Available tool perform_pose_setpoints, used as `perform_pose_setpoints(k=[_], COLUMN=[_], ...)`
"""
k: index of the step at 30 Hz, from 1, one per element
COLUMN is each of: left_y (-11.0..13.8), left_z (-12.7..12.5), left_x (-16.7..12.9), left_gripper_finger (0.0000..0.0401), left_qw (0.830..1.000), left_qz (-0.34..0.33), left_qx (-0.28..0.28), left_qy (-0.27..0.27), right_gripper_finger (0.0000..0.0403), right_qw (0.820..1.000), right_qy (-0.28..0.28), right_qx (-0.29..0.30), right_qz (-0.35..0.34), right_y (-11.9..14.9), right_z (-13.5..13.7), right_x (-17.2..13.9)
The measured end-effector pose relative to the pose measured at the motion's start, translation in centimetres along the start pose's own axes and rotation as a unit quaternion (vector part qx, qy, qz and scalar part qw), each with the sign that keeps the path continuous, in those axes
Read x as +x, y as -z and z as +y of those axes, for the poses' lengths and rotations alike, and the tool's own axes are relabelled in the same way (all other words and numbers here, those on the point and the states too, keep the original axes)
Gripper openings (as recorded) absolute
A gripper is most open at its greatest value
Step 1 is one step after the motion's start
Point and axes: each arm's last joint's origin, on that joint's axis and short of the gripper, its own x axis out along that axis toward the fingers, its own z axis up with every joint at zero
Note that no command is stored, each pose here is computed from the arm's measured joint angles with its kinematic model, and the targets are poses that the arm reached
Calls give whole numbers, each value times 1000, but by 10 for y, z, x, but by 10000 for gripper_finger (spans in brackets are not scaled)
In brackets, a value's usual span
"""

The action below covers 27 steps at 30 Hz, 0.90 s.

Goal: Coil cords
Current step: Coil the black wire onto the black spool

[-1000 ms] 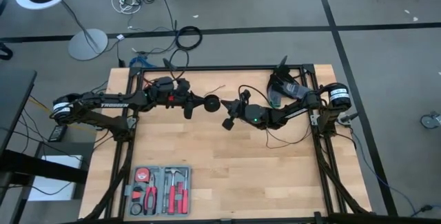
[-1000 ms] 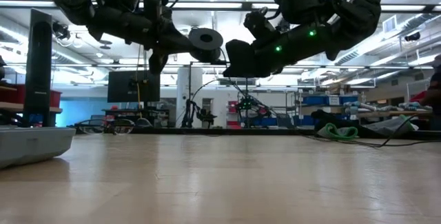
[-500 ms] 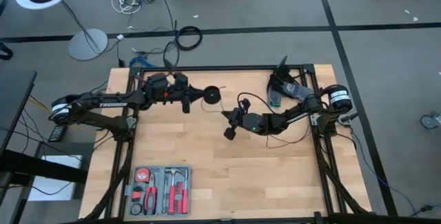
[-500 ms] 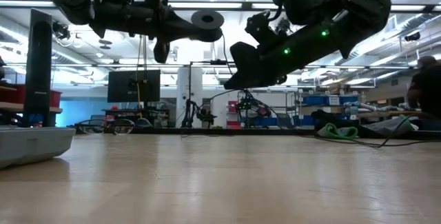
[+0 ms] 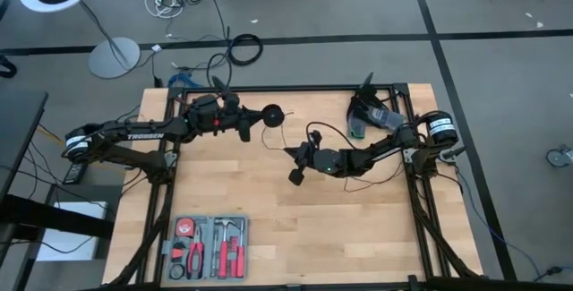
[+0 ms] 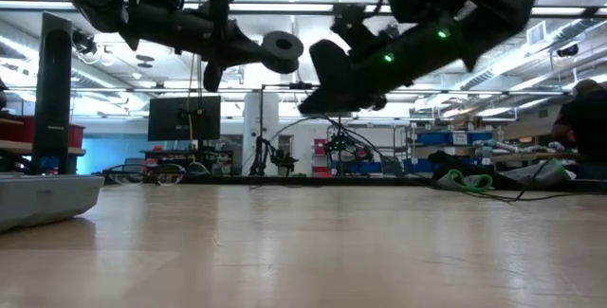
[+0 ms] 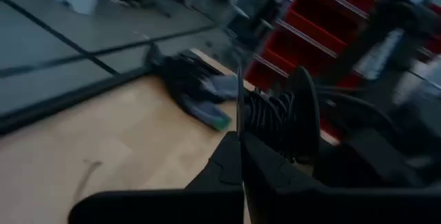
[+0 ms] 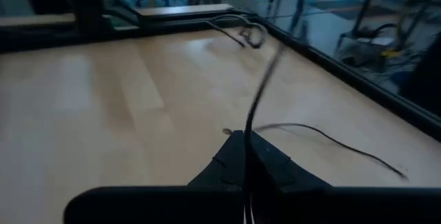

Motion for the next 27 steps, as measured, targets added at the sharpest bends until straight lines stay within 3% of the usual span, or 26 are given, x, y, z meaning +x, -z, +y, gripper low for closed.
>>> perform_pose_setpoints(k=[11, 15, 20, 27], left_y=[23, 28, 29, 26], left_z=[8, 5, 3, 7], left_x=[8, 10, 10, 10], left_gripper_finger=[0, 0, 0, 0], left_qw=[991, 990, 990, 989], left_qz=[37, 47, 49, 45], left_qx=[15, 21, 34, 43], left_qy=[-126, -131, -126, -134], right_gripper_finger=[1, 1, 0, 0], right_qw=[994, 989, 979, 972], right_qy=[-76, -97, -77, -59], right_qx=[-43, -34, -10, 2], right_qz=[73, 106, 188, 228], right_y=[-62, -79, -69, -55], right_z=[-12, -27, -39, -28], right_x=[37, 46, 47, 38])
